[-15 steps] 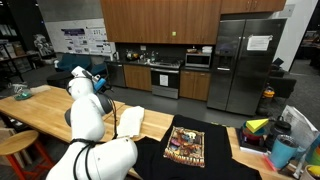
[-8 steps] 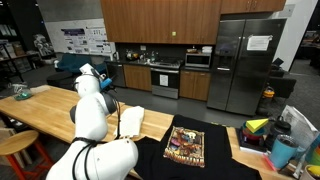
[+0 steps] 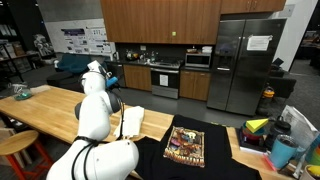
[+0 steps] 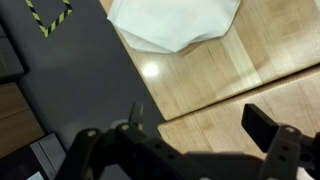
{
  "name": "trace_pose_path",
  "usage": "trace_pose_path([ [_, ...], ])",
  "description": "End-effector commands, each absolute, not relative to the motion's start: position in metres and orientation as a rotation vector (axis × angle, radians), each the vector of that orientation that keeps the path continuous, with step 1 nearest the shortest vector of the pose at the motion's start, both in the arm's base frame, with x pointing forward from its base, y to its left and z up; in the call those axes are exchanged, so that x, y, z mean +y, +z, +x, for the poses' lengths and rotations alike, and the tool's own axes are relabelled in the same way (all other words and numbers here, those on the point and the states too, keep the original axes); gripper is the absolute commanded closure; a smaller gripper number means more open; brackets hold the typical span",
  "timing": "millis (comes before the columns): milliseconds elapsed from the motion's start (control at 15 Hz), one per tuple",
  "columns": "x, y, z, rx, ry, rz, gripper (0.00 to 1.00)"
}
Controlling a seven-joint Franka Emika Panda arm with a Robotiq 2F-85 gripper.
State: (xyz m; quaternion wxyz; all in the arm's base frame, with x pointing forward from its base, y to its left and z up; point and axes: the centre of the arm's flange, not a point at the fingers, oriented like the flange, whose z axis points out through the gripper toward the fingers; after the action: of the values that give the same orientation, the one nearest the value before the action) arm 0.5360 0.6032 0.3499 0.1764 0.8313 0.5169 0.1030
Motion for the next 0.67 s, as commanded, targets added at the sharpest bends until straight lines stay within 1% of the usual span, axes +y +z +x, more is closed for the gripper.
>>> trace_pose_path([
  [0,0.535,0.353,0.502,1.503,0.291,2.391,0.0],
  [600,0.52,0.353,0.519,1.522,0.3,2.426,0.0],
])
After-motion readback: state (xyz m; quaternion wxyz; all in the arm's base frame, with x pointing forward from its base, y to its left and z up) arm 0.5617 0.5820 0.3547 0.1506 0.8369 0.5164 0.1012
